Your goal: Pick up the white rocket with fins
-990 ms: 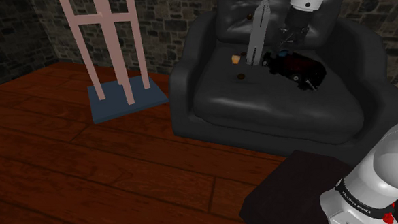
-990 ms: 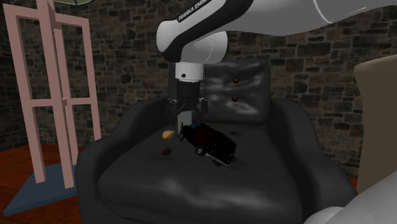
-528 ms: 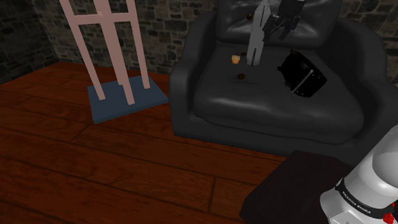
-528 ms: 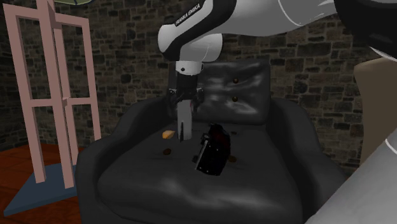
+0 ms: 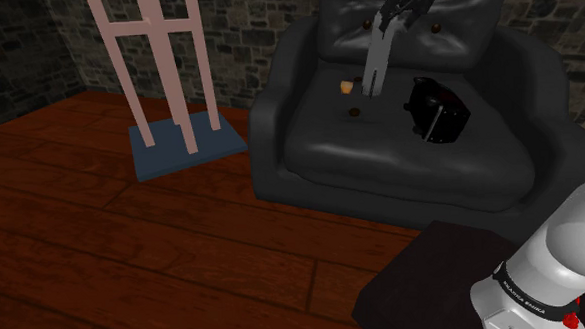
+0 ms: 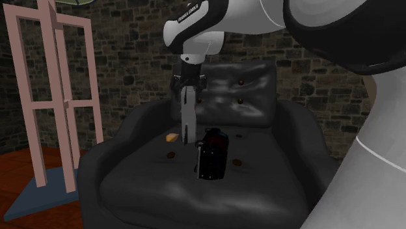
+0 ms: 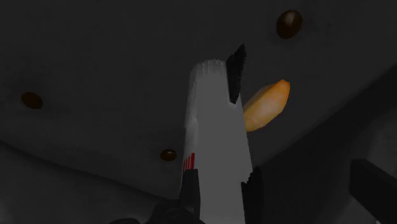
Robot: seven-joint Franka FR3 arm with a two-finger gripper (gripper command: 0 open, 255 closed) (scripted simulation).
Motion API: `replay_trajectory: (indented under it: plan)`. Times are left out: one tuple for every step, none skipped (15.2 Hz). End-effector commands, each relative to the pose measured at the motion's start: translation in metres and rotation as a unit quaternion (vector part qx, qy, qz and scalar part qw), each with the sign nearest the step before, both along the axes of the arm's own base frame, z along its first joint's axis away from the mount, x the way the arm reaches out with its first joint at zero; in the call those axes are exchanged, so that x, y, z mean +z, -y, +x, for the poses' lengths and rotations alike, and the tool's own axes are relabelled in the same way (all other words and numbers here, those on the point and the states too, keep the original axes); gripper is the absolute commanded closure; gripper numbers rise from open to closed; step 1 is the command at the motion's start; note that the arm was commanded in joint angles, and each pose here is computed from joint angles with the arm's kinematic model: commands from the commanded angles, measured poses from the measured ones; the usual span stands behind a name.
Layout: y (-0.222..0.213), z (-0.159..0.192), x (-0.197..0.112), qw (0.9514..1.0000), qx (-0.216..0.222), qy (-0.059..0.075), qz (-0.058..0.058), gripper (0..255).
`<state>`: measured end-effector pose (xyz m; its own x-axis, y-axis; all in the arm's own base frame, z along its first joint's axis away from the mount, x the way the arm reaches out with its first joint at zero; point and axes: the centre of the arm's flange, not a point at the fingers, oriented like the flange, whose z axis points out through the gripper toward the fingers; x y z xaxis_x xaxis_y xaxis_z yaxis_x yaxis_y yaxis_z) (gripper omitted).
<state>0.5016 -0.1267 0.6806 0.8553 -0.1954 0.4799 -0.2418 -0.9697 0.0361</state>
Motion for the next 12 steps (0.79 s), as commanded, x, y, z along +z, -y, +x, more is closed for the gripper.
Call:
replay_trajectory:
  plan:
    - [0.009, 0.009, 0.017, 0.9997, -0.003, 0.024, -0.008, 0]
    - [0.013, 0.013, 0.025, 0.9993, -0.005, 0.035, -0.012, 0]
    - [0.017, 0.017, 0.033, 0.9988, -0.007, 0.047, -0.016, 0]
    - [0.020, 0.021, 0.041, 0.9981, -0.008, 0.058, -0.020, 0]
    - [0.024, 0.025, 0.049, 0.9972, -0.010, 0.070, -0.024, 0]
    - [0.028, 0.028, 0.057, 0.9962, -0.012, 0.081, -0.027, 0]
    - [0.031, 0.031, 0.066, 0.9951, -0.014, 0.093, -0.031, 0]
    - [0.035, 0.035, 0.074, 0.9938, -0.015, 0.104, -0.035, 0]
    - [0.038, 0.037, 0.081, 0.9926, -0.017, 0.114, -0.038, 0]
    - [0.038, 0.037, 0.076, 0.9926, -0.017, 0.114, -0.038, 0]
    - [0.038, 0.037, 0.071, 0.9926, -0.017, 0.114, -0.038, 0]
    - [0.038, 0.037, 0.065, 0.9926, -0.017, 0.114, -0.038, 0]
